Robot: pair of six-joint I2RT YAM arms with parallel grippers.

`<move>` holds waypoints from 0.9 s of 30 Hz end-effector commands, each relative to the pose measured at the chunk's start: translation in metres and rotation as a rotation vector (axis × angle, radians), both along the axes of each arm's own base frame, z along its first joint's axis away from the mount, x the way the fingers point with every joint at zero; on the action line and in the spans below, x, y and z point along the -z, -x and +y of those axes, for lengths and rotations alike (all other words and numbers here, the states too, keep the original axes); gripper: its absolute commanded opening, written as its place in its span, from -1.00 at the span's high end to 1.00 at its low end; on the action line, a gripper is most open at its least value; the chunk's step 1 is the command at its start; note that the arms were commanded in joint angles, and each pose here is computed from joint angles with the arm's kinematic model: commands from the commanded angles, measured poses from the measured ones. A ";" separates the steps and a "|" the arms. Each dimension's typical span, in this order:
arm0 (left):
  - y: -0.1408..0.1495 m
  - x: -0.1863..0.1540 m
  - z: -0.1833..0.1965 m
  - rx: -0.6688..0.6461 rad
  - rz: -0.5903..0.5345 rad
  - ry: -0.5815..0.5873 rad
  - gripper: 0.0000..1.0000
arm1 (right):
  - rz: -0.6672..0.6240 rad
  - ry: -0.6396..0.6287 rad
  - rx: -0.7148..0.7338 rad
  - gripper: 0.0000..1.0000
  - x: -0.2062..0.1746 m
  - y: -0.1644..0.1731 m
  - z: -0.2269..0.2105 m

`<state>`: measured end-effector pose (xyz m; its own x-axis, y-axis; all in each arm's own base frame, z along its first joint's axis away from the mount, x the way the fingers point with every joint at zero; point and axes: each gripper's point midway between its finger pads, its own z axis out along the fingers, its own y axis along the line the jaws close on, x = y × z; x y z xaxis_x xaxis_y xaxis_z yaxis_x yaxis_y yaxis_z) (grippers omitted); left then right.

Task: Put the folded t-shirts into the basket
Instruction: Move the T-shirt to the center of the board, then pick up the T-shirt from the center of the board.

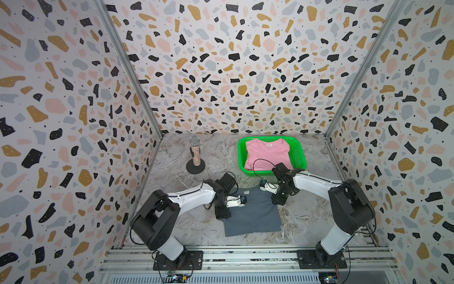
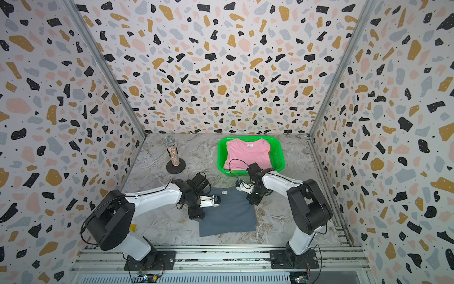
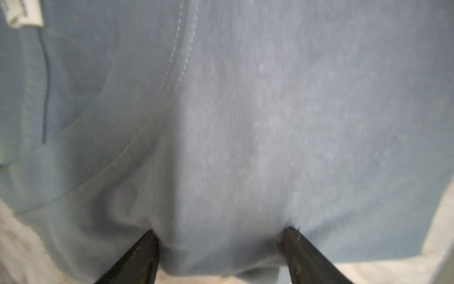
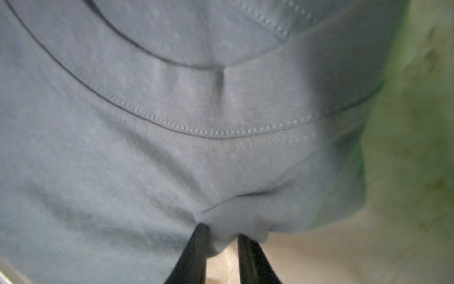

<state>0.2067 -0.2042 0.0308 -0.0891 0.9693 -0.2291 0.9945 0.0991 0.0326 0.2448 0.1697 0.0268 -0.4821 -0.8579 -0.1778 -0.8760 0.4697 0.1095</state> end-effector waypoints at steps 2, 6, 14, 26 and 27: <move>0.005 -0.019 -0.001 -0.080 -0.001 0.036 -0.66 | -0.006 0.003 -0.013 0.32 -0.019 0.011 -0.011; -0.017 -0.043 -0.002 -0.189 -0.066 0.102 -0.70 | -0.045 -0.125 0.007 -0.10 -0.049 -0.004 0.007; -0.052 -0.053 0.021 -0.498 0.093 0.219 -0.74 | -0.009 -0.186 0.100 -0.56 -0.053 -0.035 0.016; -0.068 -0.022 0.005 -0.589 0.287 0.184 -0.69 | 0.086 -0.140 0.126 -0.58 -0.020 -0.030 0.014; -0.067 -0.020 0.003 -0.594 0.305 0.185 -0.68 | 0.095 -0.144 0.126 -0.56 -0.019 -0.029 0.015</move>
